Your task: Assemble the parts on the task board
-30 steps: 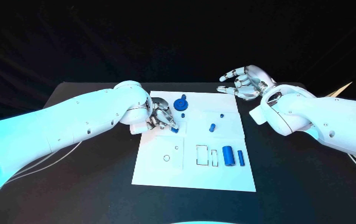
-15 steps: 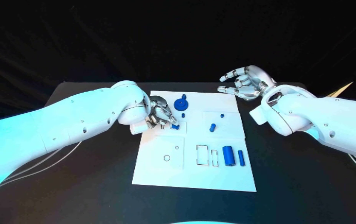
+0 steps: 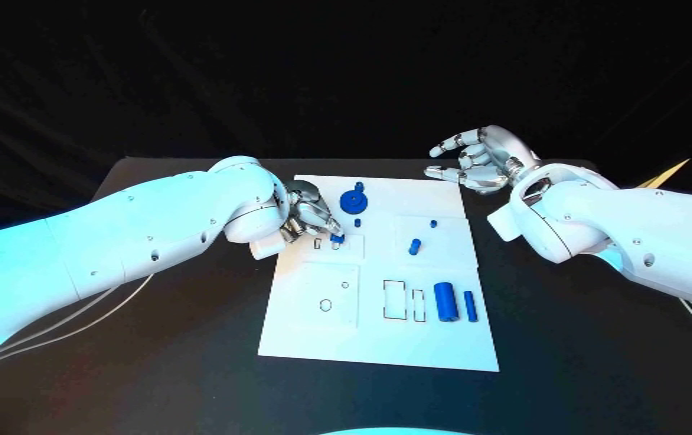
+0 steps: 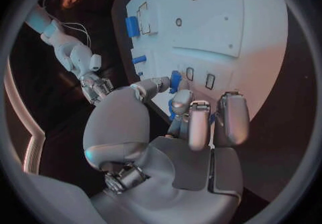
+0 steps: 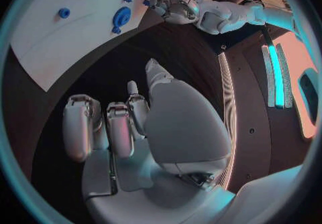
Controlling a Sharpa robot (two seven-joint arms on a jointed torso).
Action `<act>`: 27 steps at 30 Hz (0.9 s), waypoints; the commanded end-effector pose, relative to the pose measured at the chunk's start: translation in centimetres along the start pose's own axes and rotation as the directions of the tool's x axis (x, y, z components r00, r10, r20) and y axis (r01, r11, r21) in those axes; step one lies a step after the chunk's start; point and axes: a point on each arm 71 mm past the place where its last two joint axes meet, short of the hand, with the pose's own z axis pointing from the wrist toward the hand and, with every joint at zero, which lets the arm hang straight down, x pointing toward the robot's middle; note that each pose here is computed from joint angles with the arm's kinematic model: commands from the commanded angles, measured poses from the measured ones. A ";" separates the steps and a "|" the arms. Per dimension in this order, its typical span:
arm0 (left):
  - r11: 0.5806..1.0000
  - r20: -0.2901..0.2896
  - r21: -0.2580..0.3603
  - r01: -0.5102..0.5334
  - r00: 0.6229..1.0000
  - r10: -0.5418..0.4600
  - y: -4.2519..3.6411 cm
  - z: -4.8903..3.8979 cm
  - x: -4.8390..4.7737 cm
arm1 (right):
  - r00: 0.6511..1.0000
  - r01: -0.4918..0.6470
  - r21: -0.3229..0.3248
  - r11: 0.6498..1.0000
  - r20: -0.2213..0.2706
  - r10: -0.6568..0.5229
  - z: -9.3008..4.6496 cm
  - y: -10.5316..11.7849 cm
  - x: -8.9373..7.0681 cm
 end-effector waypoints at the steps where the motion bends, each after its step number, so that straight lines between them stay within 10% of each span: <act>1: 0.999 0.023 -0.006 -0.032 0.999 0.032 -0.06 0.05 0.01 | 1.000 0.001 -0.003 1.000 -0.001 -0.001 0.0 0.0 0.0; 27: 0.993 0.016 -0.035 -0.113 0.993 0.114 0.08 0.62 0.79 | 1.000 0.001 -0.003 1.000 -0.002 -0.001 0.0 0.0 0.0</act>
